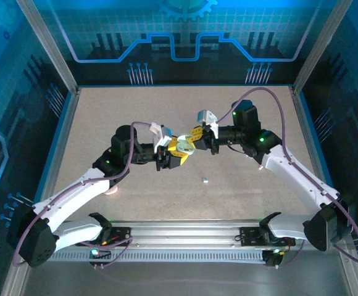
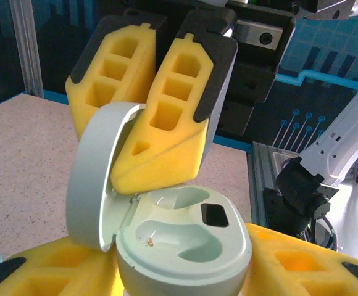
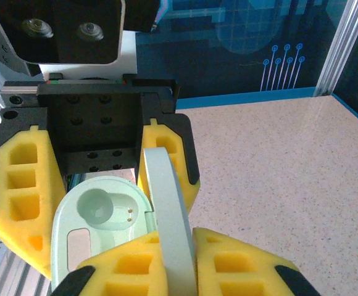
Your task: Insert the wireless bluetooth earbuds into the charging case
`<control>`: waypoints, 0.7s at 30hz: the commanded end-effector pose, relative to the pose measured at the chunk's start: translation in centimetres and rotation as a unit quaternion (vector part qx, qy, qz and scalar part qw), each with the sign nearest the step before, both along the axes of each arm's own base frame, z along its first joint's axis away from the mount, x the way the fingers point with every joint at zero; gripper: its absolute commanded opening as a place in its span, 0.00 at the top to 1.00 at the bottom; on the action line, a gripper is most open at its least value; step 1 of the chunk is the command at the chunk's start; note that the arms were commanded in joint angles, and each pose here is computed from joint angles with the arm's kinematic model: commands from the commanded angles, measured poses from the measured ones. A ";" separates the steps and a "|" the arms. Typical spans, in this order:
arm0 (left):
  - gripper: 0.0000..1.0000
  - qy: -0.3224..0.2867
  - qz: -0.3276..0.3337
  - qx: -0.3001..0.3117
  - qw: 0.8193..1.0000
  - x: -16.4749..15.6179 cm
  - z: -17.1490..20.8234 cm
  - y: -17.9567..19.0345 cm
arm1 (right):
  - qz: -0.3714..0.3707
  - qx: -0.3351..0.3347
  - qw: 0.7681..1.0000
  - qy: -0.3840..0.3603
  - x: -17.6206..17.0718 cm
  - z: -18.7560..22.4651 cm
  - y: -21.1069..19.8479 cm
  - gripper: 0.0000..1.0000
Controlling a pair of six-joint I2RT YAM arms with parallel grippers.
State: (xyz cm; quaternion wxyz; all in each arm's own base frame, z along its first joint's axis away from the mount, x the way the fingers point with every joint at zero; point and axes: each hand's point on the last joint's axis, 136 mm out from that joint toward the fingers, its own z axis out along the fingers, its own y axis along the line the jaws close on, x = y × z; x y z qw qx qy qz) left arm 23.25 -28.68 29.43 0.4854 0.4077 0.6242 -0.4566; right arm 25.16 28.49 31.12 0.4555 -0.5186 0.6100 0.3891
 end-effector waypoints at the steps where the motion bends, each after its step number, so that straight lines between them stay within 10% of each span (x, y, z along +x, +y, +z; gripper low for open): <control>1: 0.51 0.001 0.003 -0.009 1.000 0.3 0.7 -0.3 | 0.008 0.013 1.000 -0.026 -0.8 1.7 0.4 0.87; 17: 0.65 -0.008 -0.005 -0.009 1.000 -0.3 0.9 -0.2 | 0.003 0.009 1.000 -0.024 -1.0 1.8 0.5 0.82; 21: 0.66 -0.013 0.001 -0.009 1.000 -0.2 0.8 -0.1 | -0.021 0.017 1.000 -0.002 -0.4 2.6 -0.1 0.65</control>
